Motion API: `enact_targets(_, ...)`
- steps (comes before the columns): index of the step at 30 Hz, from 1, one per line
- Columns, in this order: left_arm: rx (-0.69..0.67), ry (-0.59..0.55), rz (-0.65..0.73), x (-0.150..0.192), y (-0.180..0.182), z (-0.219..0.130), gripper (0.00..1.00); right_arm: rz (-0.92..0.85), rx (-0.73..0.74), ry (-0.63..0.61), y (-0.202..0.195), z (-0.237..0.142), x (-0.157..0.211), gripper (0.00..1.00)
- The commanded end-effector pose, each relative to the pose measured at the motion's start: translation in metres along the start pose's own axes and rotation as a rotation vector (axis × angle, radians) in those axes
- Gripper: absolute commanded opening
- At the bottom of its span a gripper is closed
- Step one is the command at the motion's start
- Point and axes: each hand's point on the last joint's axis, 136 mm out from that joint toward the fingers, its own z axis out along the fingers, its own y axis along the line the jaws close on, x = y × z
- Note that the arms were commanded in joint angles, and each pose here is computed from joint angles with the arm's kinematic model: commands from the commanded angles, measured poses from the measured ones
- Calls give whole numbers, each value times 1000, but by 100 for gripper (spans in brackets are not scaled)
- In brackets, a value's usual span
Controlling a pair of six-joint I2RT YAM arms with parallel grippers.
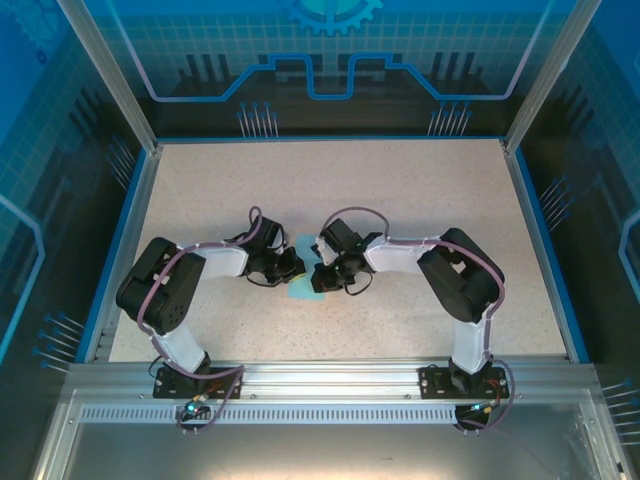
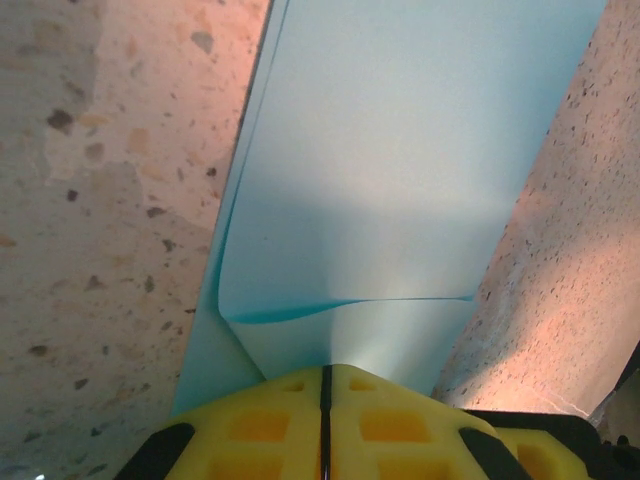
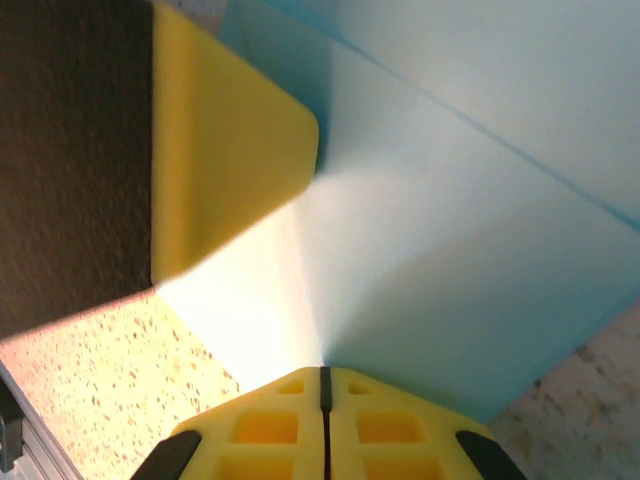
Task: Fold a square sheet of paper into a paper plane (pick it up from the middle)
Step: Fold the triangle a second time at the center of the table.
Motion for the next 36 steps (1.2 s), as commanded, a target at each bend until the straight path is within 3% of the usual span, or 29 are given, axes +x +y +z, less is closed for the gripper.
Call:
enact_targets(1, -172, 6, -67, 7, 44, 10, 7, 44, 31, 174, -16, -3, 58, 5)
enact_targets(7, -170, 9, -68, 7, 43, 10, 7, 15, 35, 206, -16, -17, 71, 5)
enact_targets(14, -76, -5, -26, 1, 13, 0, 11, 1, -29, -95, 14, -64, 2, 8)
enact_targets(18, -49, -12, 11, -1, -5, -5, 12, 1, -16, -170, 16, -68, -27, 14)
enact_targets(30, -64, -10, -8, 1, 0, -4, 13, 102, 105, -134, -24, -30, -64, 15)
enact_targets(36, -19, -26, -12, 2, -11, -13, 25, 142, 137, -93, -43, -14, -59, 15)
